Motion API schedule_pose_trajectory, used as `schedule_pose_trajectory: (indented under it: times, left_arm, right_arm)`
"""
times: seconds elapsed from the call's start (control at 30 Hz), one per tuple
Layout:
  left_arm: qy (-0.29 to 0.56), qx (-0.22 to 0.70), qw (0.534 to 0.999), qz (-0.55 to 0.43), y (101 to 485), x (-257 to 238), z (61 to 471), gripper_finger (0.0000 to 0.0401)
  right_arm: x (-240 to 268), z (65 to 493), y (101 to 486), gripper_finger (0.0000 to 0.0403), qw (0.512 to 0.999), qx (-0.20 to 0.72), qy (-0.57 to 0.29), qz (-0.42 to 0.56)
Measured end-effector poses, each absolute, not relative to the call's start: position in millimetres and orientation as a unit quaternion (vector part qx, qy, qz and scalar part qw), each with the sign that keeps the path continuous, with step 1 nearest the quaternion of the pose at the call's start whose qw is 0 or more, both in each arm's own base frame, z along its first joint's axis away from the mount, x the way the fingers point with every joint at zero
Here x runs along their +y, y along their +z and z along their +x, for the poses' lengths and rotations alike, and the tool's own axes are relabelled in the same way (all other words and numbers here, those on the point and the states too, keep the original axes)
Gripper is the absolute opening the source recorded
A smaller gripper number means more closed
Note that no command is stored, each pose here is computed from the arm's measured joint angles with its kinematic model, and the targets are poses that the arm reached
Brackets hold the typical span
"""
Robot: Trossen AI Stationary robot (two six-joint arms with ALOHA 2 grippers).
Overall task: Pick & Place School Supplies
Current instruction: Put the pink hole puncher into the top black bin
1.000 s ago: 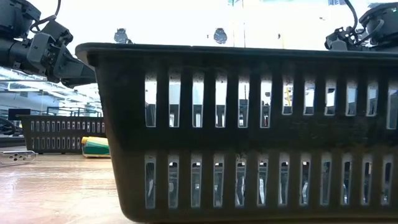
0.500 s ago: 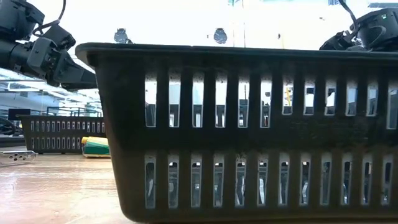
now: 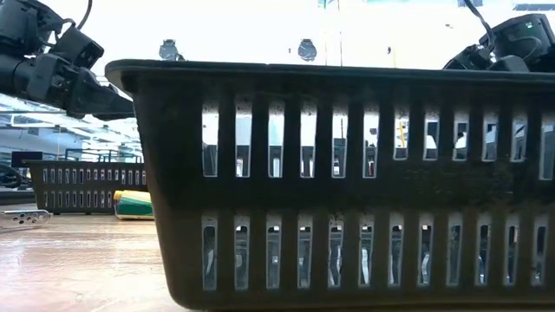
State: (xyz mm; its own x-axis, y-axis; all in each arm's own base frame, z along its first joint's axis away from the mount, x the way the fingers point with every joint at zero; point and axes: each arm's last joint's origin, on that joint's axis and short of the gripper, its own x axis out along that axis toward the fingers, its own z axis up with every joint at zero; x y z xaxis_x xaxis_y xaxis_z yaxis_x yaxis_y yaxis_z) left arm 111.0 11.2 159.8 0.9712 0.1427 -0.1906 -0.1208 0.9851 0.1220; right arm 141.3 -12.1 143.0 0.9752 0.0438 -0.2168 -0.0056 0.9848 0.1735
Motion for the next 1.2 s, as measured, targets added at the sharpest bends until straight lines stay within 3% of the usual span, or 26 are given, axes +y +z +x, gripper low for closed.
schedule_pose_trajectory:
  times: [0.13,0.33,0.53,0.67,0.9,1.2]
  left_arm:
    - [0.065,0.100,0.991,0.059,160,11,111,0.0211]
    - [0.073,0.110,0.990,0.047,158,11,111,0.0211]
    - [0.076,0.120,0.989,0.034,156,12,110,0.0211]
    - [0.078,0.120,0.989,0.028,156,12,110,0.0211]
    - [0.079,0.133,0.988,0.012,153,12,109,0.0211]
    - [0.079,0.132,0.988,0.008,153,12,109,0.0211]
  right_arm:
    - [-10,148,141,0.0044,0.991,0.106,0.016,0.085]
    - [-6,156,124,0.0144,0.977,0.175,0.015,0.118]
    - [10,188,144,0.0212,0.974,0.191,0.061,0.106]
    - [22,206,163,0.0206,0.969,0.228,0.054,0.078]
    - [53,213,187,0.0154,0.941,0.335,0.040,0.013]
    - [85,196,203,0.0154,0.889,0.448,0.012,0.096]
